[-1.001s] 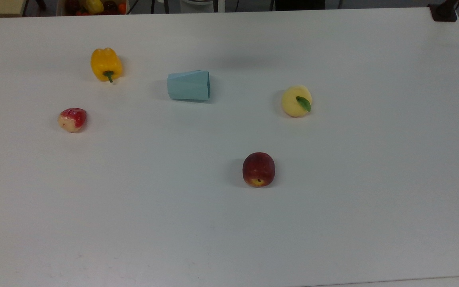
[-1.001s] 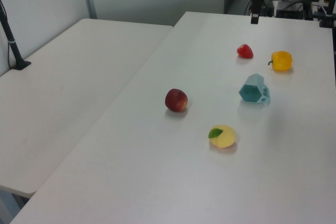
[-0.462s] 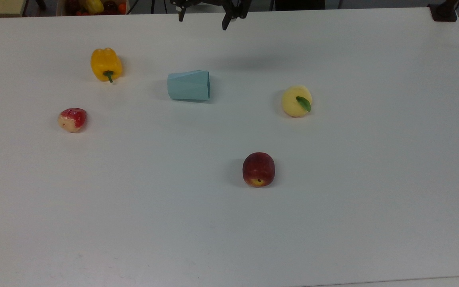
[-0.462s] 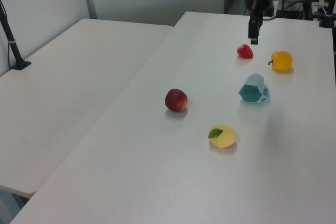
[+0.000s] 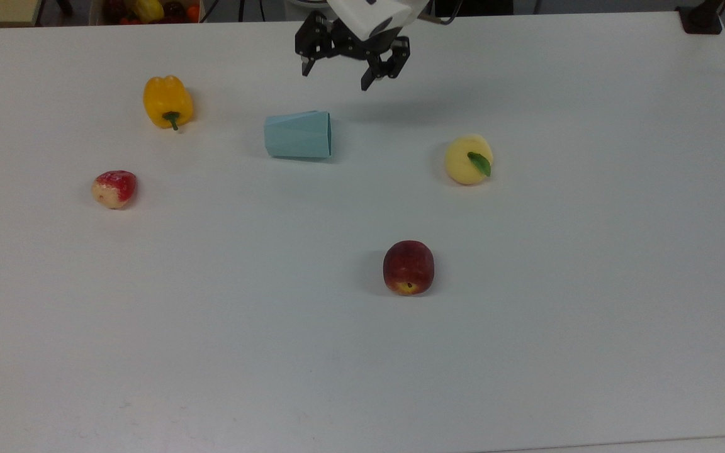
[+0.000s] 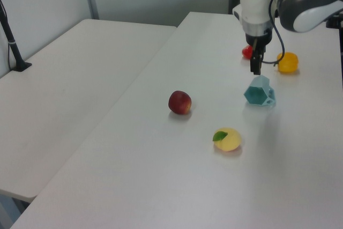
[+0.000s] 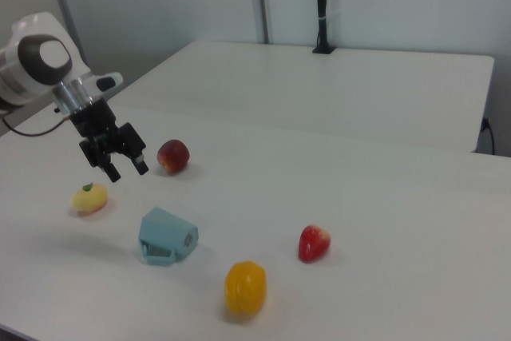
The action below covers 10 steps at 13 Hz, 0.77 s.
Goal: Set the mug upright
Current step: 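Move the gripper down over the tipped light-blue mug and grasp its rim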
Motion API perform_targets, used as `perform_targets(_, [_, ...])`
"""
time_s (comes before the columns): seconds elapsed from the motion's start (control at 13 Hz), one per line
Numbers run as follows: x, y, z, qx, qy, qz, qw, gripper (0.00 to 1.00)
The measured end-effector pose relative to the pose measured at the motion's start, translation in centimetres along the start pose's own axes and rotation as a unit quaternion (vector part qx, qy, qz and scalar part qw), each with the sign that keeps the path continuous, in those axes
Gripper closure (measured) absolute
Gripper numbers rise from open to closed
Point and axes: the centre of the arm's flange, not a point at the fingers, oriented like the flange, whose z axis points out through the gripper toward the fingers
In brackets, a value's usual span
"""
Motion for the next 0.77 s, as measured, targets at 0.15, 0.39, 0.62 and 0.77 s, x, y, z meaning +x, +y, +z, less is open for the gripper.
perform_targets(0.15, [-0.1, -1.4, 3.3, -0.018, 0.01, 0.006, 0.9998, 0.0])
perform_targets(0.39, [0.4, -3.5, 7.5, -0.029, 0.004, 0.008, 0.9995, 0.0])
perform_targets(0.62, [0.9, -4.1, 9.8, -0.052, 0.002, -0.005, 0.9986, 0.0])
perform_targets(0.77, [0.7, -4.1, 11.2, -0.072, -0.001, -0.018, 0.9973, 0.0])
